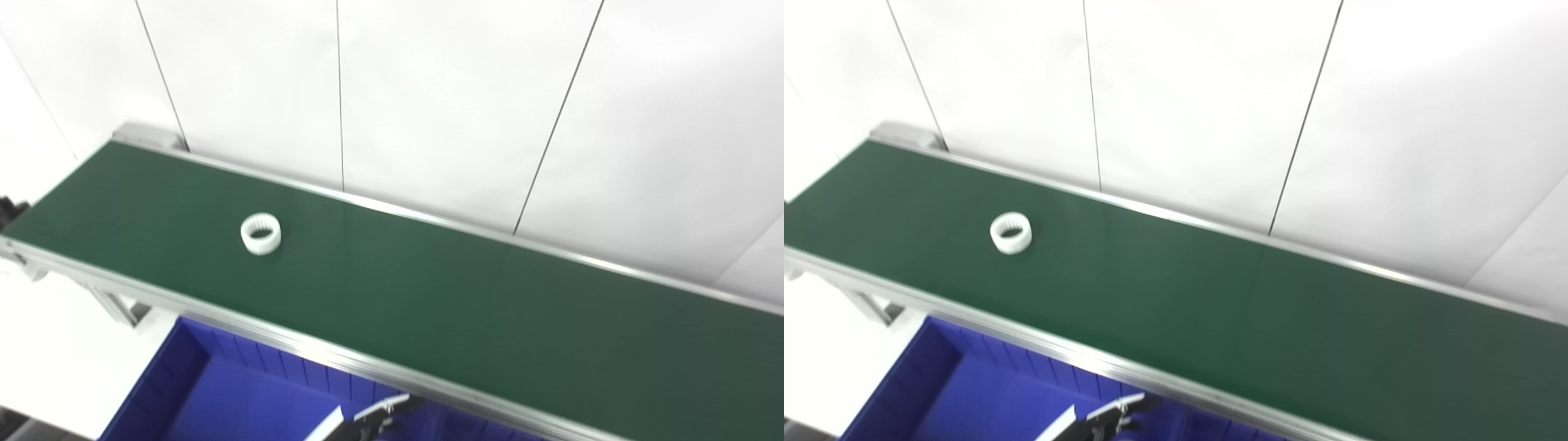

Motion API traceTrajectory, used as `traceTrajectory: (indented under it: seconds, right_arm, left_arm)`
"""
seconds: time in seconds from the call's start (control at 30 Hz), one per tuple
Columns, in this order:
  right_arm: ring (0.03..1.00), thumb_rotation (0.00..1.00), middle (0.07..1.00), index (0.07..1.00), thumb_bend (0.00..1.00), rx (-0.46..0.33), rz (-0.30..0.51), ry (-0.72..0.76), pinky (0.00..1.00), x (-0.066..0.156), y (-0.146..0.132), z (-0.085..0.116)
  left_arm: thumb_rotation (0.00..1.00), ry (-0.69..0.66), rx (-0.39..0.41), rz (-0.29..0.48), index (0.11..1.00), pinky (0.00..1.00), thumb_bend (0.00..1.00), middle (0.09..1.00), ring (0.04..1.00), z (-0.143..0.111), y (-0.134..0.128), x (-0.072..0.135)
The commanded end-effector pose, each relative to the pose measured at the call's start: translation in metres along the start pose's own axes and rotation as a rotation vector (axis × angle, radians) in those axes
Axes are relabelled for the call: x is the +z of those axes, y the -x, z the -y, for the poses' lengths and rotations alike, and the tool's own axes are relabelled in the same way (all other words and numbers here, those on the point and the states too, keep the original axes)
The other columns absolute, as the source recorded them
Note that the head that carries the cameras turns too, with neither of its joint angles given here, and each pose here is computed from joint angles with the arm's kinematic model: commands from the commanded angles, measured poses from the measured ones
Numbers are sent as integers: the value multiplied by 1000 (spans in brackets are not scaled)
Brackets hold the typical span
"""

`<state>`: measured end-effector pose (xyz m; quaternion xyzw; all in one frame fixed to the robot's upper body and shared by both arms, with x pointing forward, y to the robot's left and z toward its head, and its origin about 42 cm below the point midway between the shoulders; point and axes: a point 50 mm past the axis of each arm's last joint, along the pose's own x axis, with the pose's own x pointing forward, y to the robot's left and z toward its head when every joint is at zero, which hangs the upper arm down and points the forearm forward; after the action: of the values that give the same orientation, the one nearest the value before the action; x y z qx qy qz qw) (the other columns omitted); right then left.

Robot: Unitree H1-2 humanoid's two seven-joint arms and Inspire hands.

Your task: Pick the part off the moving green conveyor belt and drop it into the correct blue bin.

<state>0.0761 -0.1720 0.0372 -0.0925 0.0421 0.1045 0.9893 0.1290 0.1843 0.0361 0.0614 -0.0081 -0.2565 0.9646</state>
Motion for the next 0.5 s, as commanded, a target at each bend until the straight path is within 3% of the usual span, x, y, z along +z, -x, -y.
traceTrajectory:
  seconds: [0.0, 0.3, 0.47]
  right_arm:
    - [894, 501, 914, 974, 862, -13, 75, -10, 851, 8, -3, 0]
    - [893, 507, 920, 963, 859, -7, 81, 22, 812, 11, -5, 1]
    - [880, 517, 906, 951, 871, -9, 87, 29, 777, 12, -6, 0]
  left_arm:
    - [522, -9, 14, 69, 876, 833, 665, 929, 931, -3, -3, 10]
    - [513, -10, 101, 251, 845, 731, 647, 866, 817, -27, -15, 54]
    - [530, -104, 155, 382, 842, 692, 655, 847, 783, -53, -38, 95]
